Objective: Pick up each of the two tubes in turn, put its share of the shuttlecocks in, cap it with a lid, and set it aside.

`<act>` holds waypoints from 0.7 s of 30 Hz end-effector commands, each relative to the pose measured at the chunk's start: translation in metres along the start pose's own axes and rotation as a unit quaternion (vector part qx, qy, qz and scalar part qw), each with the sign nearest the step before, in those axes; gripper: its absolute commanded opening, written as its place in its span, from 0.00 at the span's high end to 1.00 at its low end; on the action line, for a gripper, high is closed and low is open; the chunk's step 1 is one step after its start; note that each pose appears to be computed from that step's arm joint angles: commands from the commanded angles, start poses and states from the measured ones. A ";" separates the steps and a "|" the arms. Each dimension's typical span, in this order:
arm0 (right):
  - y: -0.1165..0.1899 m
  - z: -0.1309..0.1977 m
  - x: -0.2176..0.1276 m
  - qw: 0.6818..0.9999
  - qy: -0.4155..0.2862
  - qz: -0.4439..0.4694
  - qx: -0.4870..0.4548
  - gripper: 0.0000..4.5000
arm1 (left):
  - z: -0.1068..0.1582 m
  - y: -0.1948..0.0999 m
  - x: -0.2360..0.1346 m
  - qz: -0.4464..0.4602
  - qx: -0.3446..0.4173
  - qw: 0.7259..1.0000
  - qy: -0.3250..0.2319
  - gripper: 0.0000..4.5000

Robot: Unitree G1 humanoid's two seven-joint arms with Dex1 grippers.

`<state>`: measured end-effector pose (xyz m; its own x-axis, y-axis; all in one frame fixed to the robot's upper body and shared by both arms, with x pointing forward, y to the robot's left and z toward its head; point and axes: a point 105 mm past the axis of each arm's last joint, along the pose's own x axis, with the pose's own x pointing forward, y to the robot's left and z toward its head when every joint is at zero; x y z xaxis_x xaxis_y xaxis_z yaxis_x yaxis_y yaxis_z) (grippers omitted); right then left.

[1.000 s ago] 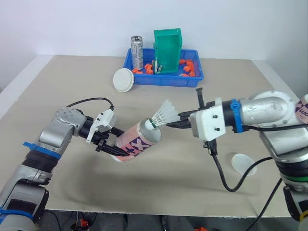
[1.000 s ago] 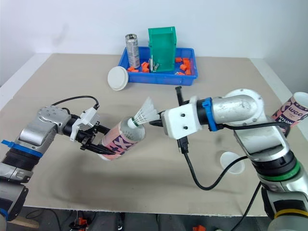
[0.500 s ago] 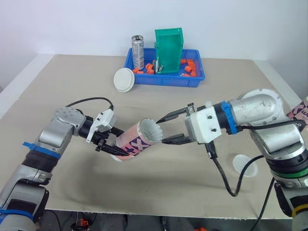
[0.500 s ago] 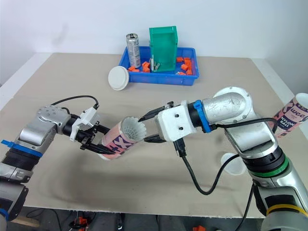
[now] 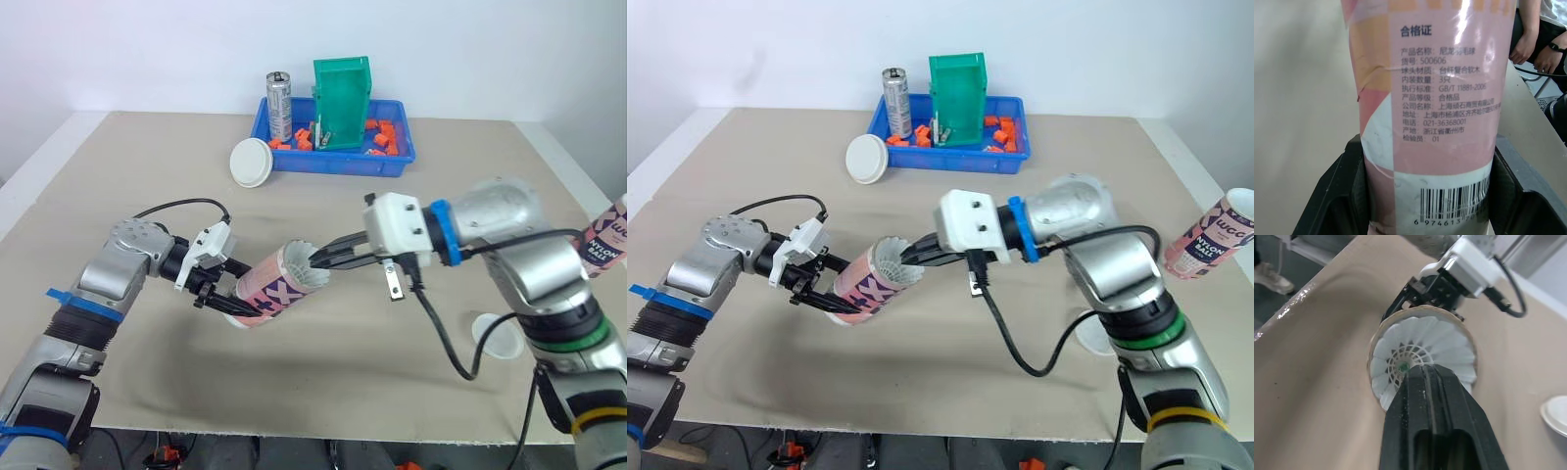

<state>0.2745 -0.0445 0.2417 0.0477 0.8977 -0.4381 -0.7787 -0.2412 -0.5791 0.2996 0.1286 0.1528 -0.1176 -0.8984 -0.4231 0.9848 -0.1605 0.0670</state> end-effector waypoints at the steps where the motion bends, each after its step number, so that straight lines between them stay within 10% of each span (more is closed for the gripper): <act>1: -0.004 0.004 0.012 0.999 0.013 0.043 -0.028 0.99 | 0.012 0.004 -0.006 0.009 0.028 1.000 -0.005 0.39; 21: -0.022 -0.002 0.079 0.985 0.040 0.155 -0.062 0.99 | 0.015 0.002 -0.007 0.016 0.030 0.999 -0.008 0.39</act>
<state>0.3003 0.0265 0.2066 -0.1173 0.7230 -0.6808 -0.7030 -0.5447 -0.4573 0.3038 0.1387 0.1505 -0.0697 -0.8932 -0.4442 0.9923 -0.1077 0.0608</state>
